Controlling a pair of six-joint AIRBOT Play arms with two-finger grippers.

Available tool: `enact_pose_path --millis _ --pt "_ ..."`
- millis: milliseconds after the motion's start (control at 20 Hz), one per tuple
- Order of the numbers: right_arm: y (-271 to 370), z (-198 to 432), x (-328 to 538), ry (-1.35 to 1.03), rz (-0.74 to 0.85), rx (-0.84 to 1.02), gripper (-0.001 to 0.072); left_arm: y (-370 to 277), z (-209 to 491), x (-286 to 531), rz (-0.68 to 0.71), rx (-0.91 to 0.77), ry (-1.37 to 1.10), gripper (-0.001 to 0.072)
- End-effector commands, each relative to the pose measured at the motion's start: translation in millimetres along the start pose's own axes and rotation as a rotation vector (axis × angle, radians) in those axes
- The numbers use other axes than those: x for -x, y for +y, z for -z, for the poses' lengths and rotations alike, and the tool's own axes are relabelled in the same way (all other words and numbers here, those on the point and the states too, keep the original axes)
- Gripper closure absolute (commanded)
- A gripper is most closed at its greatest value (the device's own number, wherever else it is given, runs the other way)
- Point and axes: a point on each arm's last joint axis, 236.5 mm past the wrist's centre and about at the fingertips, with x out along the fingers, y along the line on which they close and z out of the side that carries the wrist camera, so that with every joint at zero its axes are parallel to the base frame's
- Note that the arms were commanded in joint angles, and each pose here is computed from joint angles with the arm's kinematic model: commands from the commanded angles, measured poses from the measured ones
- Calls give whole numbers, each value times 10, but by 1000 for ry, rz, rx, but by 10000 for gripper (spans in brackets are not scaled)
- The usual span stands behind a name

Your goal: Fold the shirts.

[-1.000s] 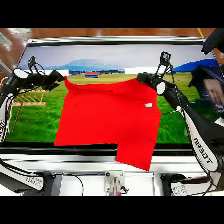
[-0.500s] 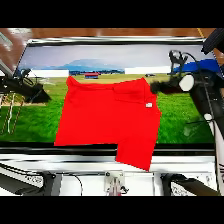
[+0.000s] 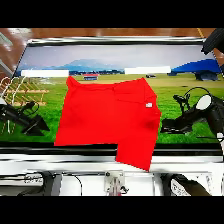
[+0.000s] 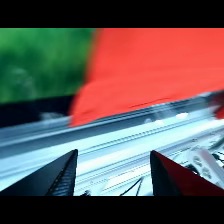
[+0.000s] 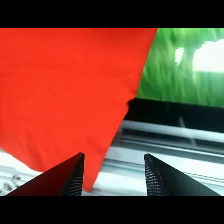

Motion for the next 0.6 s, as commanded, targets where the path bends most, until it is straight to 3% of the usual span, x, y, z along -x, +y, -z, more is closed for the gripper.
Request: enact_pose_path --millis 0,550 --pt "76 49 -71 -3 -54 -19 207 335 189 -33 -81 49 34 196" --pt "35 -172 -61 -95 -40 -74 209 319 171 -564 -41 68 5 200"
